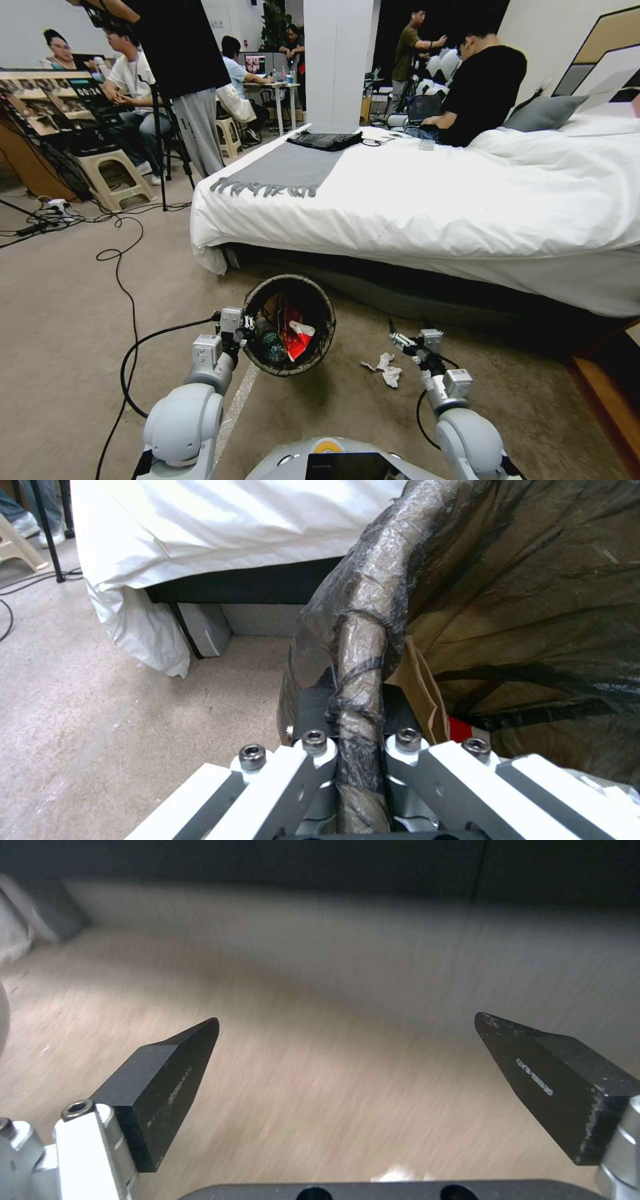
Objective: Pick up the trash bin, then pick up the garbage from the floor and place it into the trash bin.
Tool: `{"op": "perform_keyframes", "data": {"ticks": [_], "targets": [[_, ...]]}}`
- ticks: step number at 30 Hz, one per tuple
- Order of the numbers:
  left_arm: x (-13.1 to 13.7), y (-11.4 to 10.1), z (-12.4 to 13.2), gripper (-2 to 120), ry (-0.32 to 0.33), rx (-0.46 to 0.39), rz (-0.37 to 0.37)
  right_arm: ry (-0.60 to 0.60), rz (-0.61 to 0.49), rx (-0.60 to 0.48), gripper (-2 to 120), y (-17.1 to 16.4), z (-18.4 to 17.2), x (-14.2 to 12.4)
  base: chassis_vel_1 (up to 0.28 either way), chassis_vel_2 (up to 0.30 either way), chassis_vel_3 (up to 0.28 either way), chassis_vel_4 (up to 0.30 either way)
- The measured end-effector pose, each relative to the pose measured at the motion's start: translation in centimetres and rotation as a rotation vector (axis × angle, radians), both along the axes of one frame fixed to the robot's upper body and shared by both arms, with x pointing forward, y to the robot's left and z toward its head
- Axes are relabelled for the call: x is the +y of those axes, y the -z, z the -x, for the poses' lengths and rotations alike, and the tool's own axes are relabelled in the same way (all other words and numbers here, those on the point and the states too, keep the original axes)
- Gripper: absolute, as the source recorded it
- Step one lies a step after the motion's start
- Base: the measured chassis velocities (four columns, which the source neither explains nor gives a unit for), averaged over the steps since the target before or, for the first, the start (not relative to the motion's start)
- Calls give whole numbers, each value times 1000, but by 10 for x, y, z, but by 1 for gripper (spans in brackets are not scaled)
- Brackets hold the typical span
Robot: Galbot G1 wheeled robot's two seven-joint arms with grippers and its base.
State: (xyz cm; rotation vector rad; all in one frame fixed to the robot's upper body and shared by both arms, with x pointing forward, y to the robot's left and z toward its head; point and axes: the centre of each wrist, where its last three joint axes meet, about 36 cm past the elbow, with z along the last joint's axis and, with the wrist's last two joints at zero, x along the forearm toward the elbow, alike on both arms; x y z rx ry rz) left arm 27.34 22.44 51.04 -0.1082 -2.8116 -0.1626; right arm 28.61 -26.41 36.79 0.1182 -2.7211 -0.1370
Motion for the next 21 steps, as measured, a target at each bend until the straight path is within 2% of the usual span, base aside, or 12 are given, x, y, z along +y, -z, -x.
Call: {"op": "perform_keyframes", "data": {"ticks": [2,8,13,21], "targets": [[0,-1,0,1,-1,-1,1,3,-28,59,100,7,-9,-3,0,0,0,0],[0,-2,2,1,-2,-4,1,1,-39,138,100,27,-28,-7,0,0,0,0],[0,-5,5,1,-4,-5,-1,8,-57,229,100,59,-49,-9,0,0,0,0],[-1,-5,7,1,-6,-3,-4,43,-46,312,100,96,-58,-17,0,0,0,0]]}}
